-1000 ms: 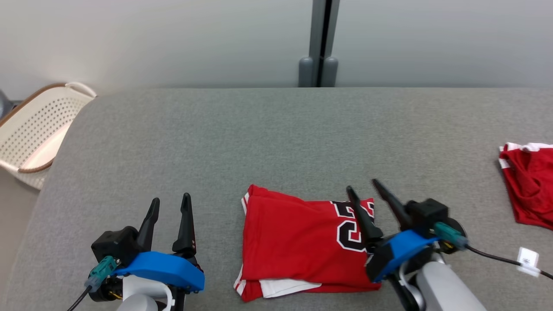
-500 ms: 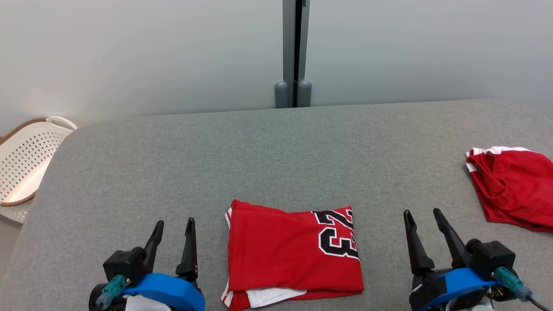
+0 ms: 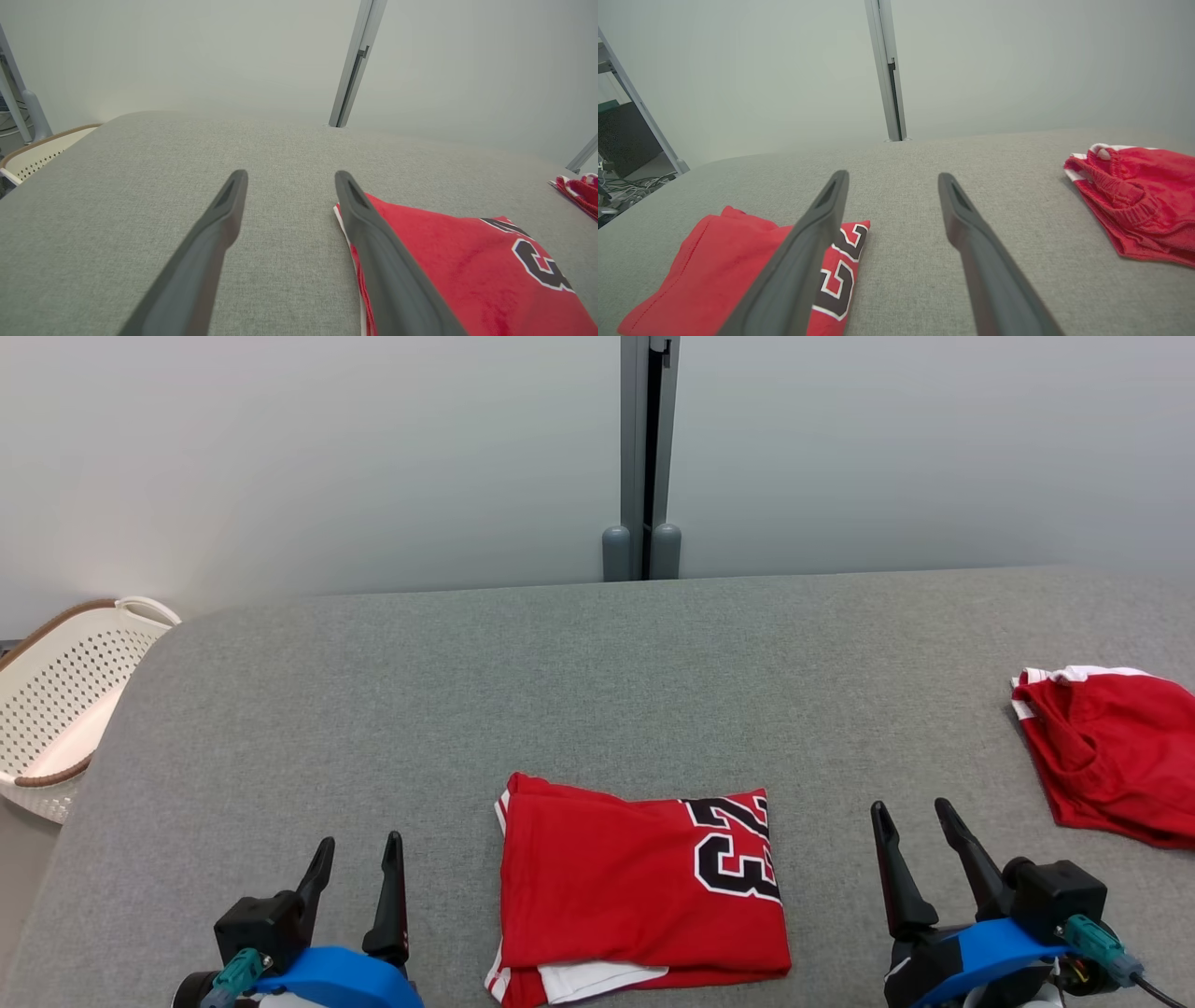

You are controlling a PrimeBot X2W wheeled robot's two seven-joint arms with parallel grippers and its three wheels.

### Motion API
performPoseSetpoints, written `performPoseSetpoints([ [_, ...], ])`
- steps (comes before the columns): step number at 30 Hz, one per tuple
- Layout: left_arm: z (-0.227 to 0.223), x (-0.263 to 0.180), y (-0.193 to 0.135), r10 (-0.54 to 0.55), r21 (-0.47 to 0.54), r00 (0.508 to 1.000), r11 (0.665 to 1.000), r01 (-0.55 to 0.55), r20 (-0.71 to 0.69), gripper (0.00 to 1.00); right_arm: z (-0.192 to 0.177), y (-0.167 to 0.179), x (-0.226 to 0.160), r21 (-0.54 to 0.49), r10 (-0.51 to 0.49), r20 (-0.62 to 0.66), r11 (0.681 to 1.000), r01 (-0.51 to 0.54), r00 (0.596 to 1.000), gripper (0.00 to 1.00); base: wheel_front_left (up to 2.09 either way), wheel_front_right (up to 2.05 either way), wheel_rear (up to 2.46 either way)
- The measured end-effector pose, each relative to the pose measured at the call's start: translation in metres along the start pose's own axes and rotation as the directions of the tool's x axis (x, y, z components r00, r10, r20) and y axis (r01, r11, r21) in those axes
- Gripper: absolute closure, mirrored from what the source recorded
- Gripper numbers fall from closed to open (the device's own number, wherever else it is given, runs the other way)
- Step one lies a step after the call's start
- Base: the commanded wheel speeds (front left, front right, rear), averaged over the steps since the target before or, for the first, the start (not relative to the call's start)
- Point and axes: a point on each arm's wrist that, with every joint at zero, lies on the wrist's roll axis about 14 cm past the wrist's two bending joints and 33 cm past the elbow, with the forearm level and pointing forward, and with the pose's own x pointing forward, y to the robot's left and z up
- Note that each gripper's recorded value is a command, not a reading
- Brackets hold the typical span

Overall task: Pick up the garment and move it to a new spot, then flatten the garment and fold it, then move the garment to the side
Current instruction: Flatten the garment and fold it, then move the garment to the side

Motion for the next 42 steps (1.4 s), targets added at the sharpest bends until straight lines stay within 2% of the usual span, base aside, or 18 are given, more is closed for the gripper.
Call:
performPoseSetpoints([
  [17,0.001,-0.006,0.005,0.028,0.003,1.000,1.000,-0.028,0.008,0.00,-0.007,0.002,-0.002,-0.016,0.009,-0.029,1.000,-0.009,1.000,0.00,0.00,0.00,0.00],
  [24,-0.004,-0.007,0.007,0.035,0.000,0.999,0.999,-0.035,-0.005,0.00,-0.041,0.003,0.000,0.026,0.007,-0.221,1.000,-0.002,0.975,0.00,0.00,0.00,0.00],
  [30,-0.006,-0.008,0.012,0.058,-0.009,0.998,0.998,-0.058,-0.012,0.00,-0.066,0.011,0.015,0.018,0.036,-0.400,0.999,-0.032,0.916,0.00,0.00,0.00,0.00],
  [38,-0.010,-0.008,0.031,0.126,-0.024,0.992,0.992,-0.126,-0.024,0.00,-0.103,0.023,0.033,0.020,0.091,-0.595,0.995,-0.099,0.799,0.00,0.00,0.00,0.00],
  [42,-0.016,-0.012,0.042,0.166,-0.024,0.985,0.986,-0.167,-0.042,0.00,-0.127,0.034,0.036,0.042,0.124,-0.679,0.991,-0.130,0.723,0.00,0.00,0.00,0.00],
])
